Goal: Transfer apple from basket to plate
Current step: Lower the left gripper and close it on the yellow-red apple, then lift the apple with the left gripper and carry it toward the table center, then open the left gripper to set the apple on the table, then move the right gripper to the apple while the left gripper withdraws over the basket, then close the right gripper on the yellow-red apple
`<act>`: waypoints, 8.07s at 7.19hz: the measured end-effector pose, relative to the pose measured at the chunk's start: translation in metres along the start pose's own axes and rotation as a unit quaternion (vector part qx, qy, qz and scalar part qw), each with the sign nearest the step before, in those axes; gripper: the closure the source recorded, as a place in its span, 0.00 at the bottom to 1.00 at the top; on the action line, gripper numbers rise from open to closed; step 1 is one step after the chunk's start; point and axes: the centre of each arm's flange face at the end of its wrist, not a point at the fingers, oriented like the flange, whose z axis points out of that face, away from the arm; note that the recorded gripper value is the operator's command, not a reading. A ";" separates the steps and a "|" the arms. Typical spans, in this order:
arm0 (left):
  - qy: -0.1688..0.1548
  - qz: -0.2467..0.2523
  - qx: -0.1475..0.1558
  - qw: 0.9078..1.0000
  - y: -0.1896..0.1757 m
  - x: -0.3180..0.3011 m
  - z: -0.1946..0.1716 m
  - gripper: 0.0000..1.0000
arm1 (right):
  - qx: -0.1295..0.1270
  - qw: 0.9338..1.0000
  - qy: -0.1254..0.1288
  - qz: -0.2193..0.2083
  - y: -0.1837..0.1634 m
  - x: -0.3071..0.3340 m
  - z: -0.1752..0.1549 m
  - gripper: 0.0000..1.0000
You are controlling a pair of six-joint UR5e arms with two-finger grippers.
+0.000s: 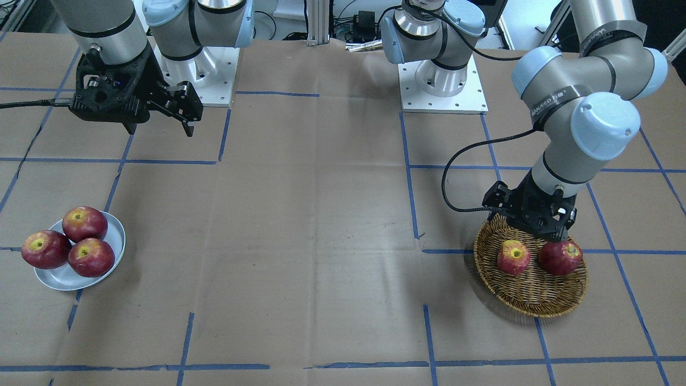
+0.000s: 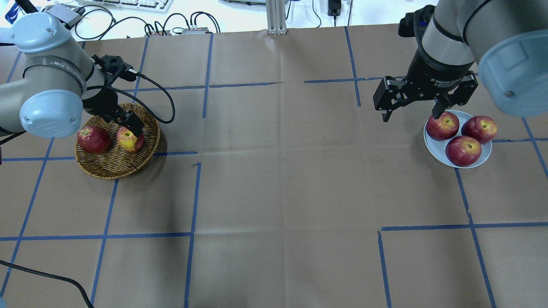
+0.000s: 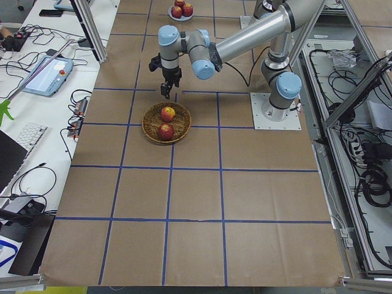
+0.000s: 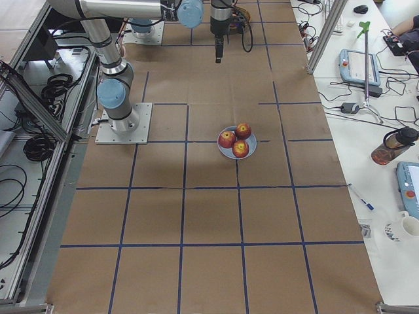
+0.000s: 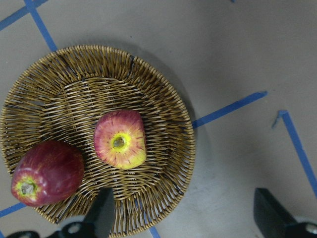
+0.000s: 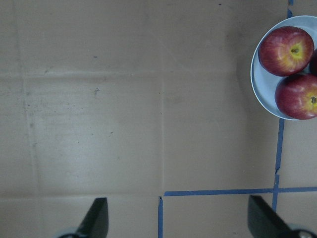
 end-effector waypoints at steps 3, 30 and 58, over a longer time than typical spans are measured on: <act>0.008 -0.009 -0.010 1.000 -0.008 -0.030 0.047 0.02 | 0.000 1.000 0.000 0.000 0.000 0.000 0.000 0.00; 0.016 -0.149 0.010 0.989 -0.180 0.360 0.089 0.20 | 0.000 1.000 0.000 0.000 0.000 0.000 0.000 0.00; 0.019 -0.201 -0.004 0.979 0.016 0.196 -0.205 0.01 | 0.045 0.998 -0.022 0.030 -0.096 -0.249 0.276 0.40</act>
